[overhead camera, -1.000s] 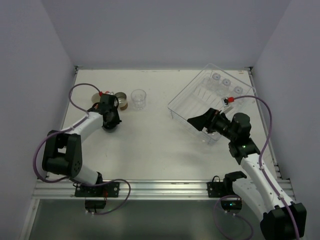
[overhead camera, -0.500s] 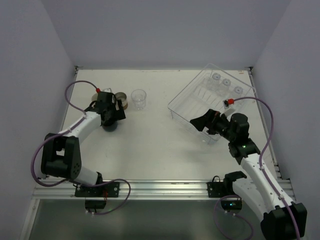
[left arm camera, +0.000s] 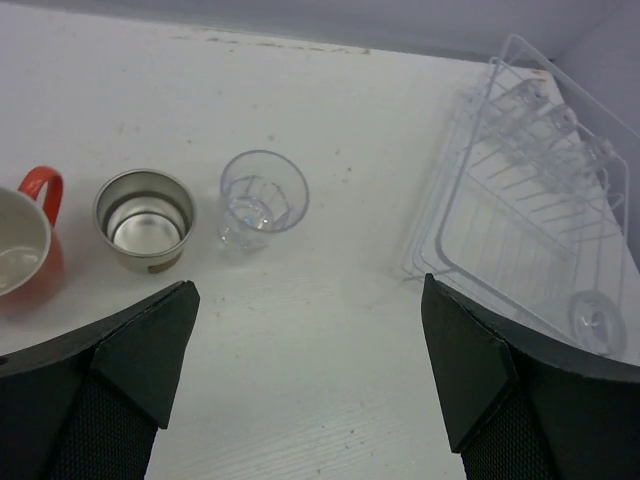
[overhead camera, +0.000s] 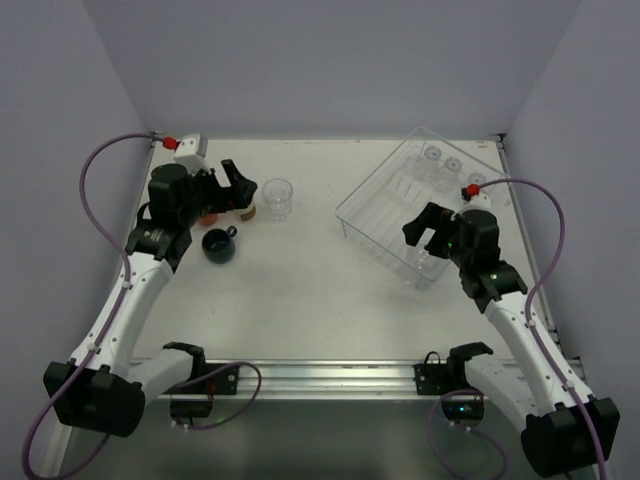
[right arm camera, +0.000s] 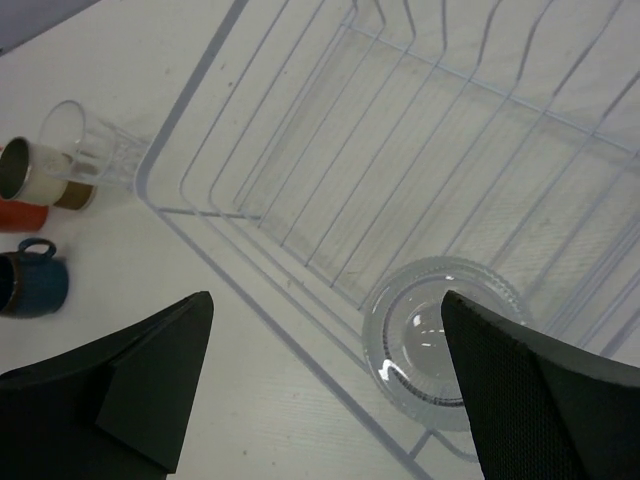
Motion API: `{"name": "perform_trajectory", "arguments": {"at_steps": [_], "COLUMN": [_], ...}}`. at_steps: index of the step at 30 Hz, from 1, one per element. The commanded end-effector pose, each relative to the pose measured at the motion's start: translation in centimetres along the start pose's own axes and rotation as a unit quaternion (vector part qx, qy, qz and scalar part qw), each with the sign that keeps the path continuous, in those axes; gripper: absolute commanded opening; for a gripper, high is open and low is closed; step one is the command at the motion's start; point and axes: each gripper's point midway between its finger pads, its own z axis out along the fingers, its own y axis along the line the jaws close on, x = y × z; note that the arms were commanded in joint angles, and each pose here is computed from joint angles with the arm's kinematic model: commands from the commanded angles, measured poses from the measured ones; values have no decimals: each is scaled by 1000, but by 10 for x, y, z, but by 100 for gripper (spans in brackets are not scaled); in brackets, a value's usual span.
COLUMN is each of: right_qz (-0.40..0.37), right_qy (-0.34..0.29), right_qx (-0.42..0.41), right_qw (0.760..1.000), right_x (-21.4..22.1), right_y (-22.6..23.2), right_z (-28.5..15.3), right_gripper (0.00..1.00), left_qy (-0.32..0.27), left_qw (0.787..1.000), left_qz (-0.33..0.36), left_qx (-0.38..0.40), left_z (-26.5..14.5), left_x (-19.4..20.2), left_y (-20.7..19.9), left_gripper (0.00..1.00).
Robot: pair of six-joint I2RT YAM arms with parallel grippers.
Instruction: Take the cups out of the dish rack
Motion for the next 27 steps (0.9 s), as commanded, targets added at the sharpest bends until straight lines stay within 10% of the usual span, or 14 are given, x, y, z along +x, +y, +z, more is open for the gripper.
{"name": "perform_trajectory", "arguments": {"at_steps": [1, 6, 27], "right_qz": [-23, -37, -88], "right_qy": [-23, -3, 222], "right_qx": [67, 118, 208], "right_qw": [997, 992, 948], "right_x": [-27, -45, 54], "right_y": [-14, -21, -59], "right_z": [4, 15, 23], "right_gripper": [99, 86, 99], "left_qy": [-5, 1, -3], "left_qw": [993, 980, 958], "left_qz": [42, 59, 153], "left_qx": [107, 191, 243], "left_z": [-14, -34, -70], "left_x": [-4, 31, 61], "left_y": [-42, -80, -126], "left_gripper": [100, 100, 100]}}
